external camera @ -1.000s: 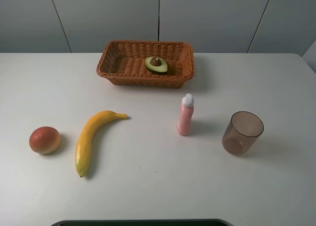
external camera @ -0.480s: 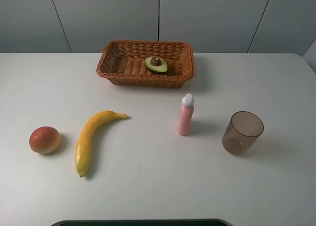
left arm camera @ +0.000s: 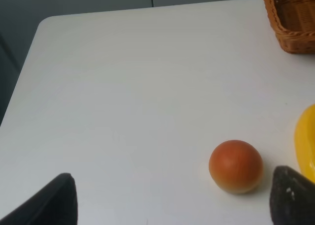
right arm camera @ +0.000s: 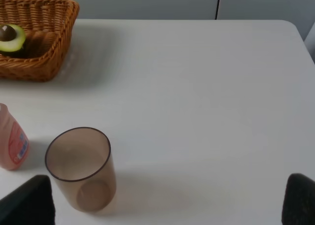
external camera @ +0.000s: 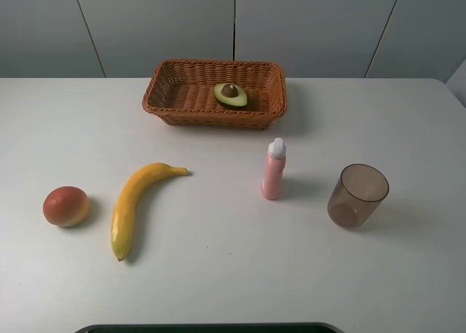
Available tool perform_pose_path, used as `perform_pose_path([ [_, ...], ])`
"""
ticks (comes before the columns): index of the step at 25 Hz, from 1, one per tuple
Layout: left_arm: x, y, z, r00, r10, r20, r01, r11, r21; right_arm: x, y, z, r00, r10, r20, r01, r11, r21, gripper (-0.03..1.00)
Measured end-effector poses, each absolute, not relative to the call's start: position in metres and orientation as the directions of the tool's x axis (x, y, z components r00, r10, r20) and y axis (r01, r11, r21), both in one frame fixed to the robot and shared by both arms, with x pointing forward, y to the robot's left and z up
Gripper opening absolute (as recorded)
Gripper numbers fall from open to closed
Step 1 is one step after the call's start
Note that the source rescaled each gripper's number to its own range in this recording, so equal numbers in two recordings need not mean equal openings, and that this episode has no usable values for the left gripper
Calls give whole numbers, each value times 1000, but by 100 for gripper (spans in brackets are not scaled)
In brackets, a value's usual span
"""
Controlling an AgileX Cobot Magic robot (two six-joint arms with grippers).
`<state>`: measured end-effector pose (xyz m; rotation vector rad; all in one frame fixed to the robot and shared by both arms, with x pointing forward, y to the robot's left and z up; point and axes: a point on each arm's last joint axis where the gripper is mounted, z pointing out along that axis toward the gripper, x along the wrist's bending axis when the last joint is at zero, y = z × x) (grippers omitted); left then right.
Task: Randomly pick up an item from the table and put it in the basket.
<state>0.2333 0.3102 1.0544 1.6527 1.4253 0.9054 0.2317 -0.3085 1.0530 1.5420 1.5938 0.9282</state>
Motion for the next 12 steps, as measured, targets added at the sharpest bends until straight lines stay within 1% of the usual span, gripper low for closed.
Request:
perform_pose_path([
  [12,233,310,1054,126,991,35,453,-89,887,232,-307,1053,-43,999,-16,481,35,876,100],
])
